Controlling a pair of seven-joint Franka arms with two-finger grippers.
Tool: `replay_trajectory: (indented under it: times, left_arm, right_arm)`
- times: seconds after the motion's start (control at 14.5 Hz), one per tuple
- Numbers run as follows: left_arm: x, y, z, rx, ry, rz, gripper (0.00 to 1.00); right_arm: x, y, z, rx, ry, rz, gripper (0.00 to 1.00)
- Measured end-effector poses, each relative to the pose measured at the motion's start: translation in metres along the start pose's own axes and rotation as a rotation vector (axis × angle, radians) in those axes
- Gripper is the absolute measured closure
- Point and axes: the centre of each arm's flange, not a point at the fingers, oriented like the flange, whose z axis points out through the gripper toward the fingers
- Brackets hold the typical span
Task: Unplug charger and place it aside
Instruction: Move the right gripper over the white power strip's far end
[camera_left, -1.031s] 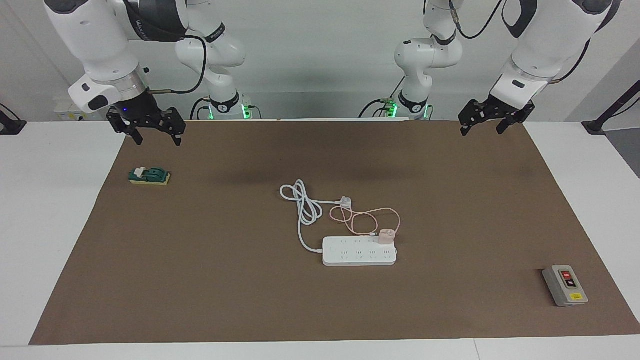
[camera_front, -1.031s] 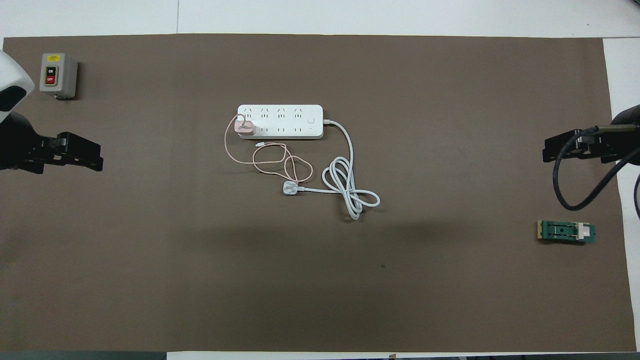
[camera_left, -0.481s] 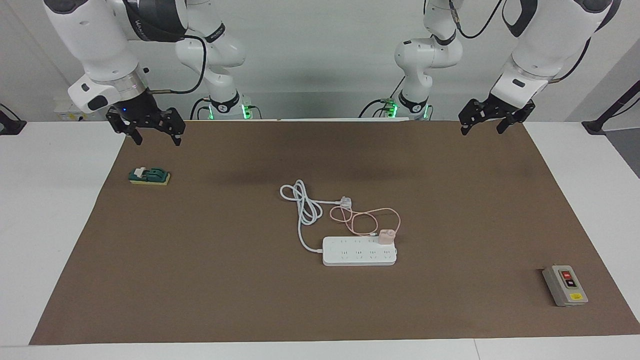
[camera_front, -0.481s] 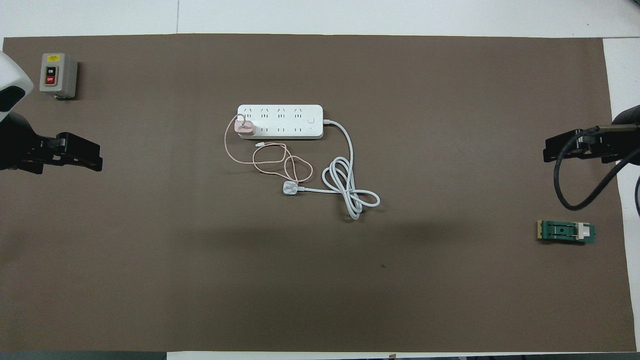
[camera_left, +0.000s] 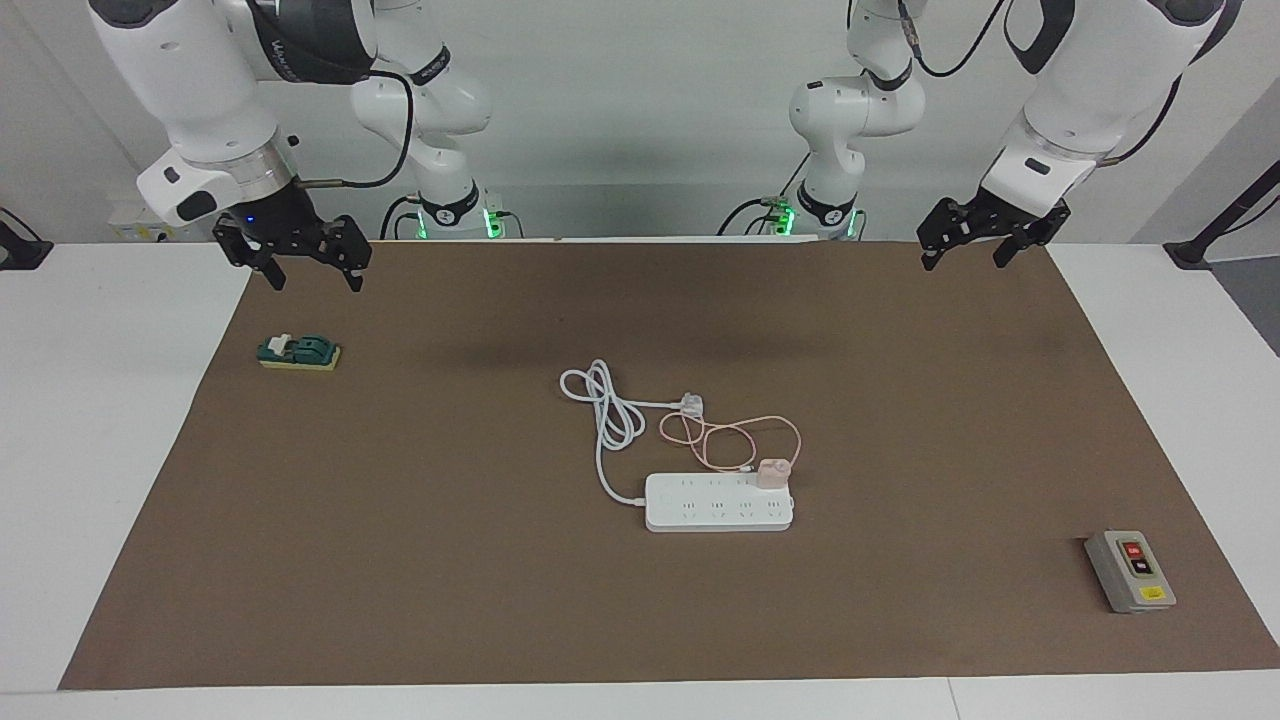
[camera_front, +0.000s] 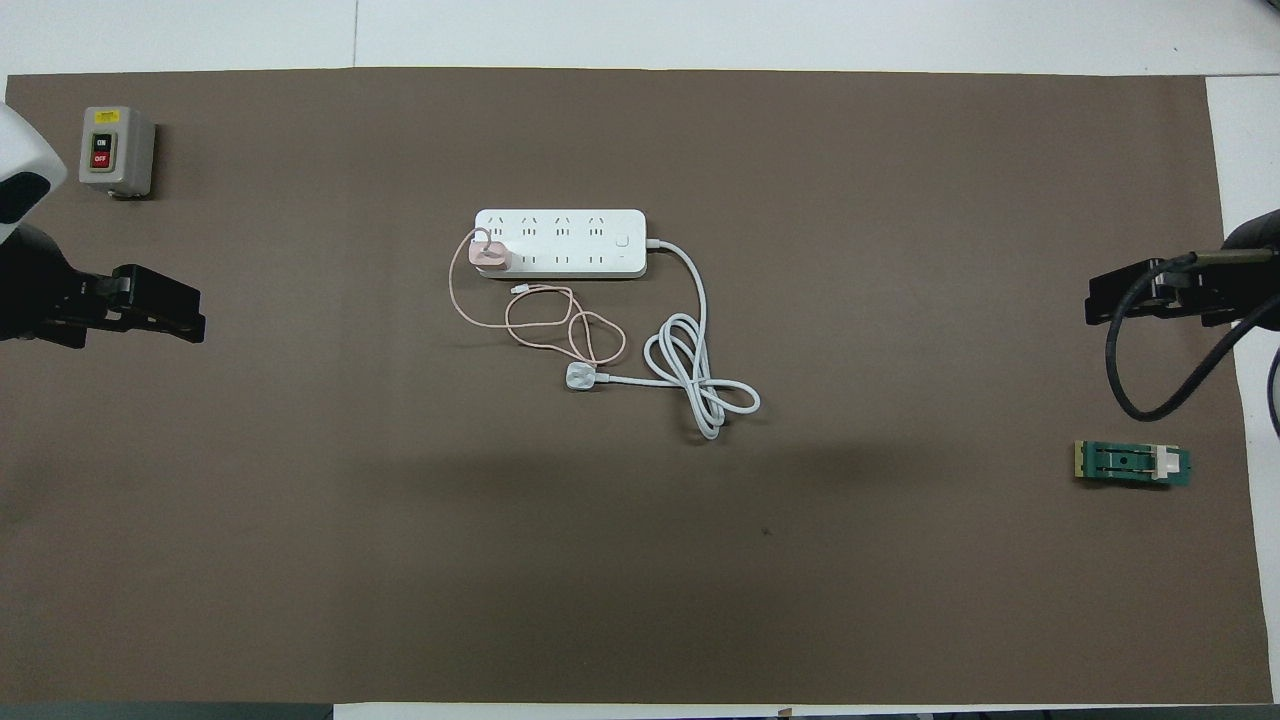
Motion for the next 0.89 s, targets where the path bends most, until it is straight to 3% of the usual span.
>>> replay_trajectory:
  times: [0.41, 0.89]
  left_arm:
    - [0.0, 0.0, 0.0, 0.0, 0.0, 0.0, 0.0]
    - [0.0, 0.0, 0.0, 0.0, 0.0, 0.0, 0.0]
  right_arm:
    - [0.015, -0.024, 0.028, 0.059, -0.046, 0.168, 0.0]
    - [0.048, -0.105, 0.084, 0.215, -0.131, 0.563, 0.0]
